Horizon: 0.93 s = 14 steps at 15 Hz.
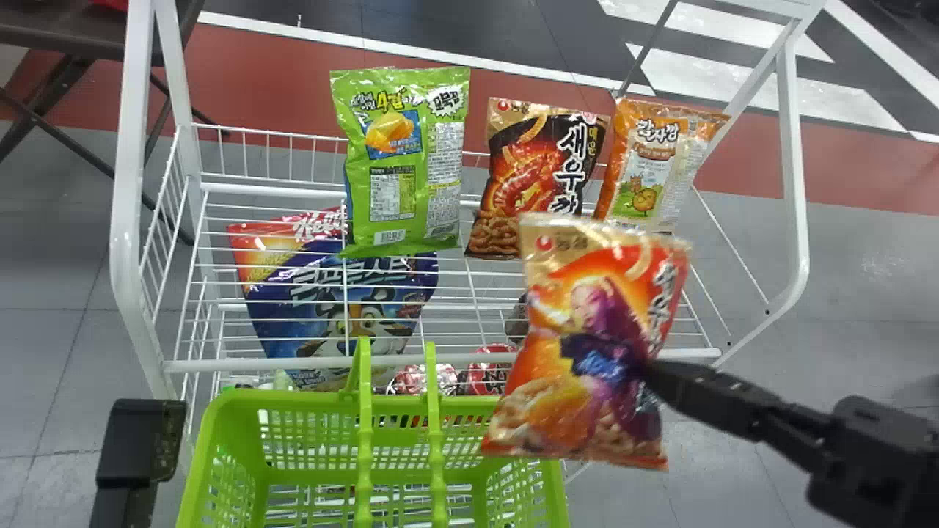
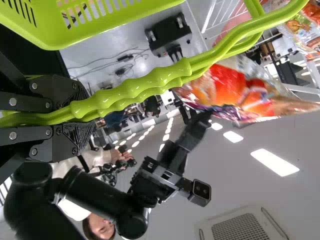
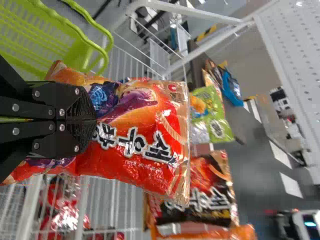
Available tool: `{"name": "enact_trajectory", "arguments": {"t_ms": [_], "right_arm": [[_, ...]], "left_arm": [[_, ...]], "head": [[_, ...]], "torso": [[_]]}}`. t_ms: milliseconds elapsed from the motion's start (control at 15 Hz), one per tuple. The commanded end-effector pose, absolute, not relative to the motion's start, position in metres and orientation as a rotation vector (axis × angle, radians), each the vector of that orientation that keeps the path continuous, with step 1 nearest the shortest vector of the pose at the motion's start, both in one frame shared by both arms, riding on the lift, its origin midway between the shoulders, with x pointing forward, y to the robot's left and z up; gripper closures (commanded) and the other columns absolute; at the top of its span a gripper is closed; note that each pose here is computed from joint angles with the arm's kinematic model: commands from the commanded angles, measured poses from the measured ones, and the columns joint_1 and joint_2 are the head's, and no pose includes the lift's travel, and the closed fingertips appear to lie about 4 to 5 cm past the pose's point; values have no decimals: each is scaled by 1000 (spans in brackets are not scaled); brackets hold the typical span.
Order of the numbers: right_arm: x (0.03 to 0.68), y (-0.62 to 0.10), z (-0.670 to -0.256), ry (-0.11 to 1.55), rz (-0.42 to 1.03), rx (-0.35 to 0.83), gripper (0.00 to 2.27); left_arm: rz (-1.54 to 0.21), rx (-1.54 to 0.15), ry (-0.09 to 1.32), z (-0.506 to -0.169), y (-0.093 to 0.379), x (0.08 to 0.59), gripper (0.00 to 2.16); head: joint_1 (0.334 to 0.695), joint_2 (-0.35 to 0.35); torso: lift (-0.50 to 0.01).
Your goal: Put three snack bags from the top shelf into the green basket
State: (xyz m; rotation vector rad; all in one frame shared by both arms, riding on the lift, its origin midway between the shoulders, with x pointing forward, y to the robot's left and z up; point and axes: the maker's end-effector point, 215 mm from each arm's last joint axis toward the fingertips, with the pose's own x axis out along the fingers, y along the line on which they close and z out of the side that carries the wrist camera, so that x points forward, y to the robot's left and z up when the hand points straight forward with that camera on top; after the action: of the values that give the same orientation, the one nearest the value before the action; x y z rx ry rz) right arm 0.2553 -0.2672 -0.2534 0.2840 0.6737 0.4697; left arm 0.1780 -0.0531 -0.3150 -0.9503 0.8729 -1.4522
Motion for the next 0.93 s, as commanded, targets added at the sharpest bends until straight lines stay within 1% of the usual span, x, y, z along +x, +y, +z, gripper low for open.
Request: {"name": "enact_trajectory", "arguments": {"t_ms": [0, 200, 333, 533, 800, 867], "right_arm": [[245, -241, -277, 745, 513, 306, 2250], [228, -217, -326, 881, 510, 308, 2250], [214, -201, -355, 966, 525, 284, 2250], [194, -166, -385, 1056, 591, 280, 2250], [173, -129, -411, 1135, 657, 255, 2250], [171, -126, -412, 1140, 670, 250, 2189]], "left_arm": [[-1448, -946, 860, -314, -52, 181, 1396], [-1445, -941, 847, -313, -51, 182, 1396], [-1439, -940, 848, -314, -49, 182, 1396], [-1440, -932, 851, -315, -51, 181, 1396], [-1438, -931, 853, -315, -50, 182, 1396], [-1441, -932, 848, -314, -50, 182, 1396]], "head": [[695, -350], [695, -350], [695, -350], [695, -350], [695, -350], [695, -350]], "torso": [[-45], [-45], [-45], [-45], [-45], [-45]]}}
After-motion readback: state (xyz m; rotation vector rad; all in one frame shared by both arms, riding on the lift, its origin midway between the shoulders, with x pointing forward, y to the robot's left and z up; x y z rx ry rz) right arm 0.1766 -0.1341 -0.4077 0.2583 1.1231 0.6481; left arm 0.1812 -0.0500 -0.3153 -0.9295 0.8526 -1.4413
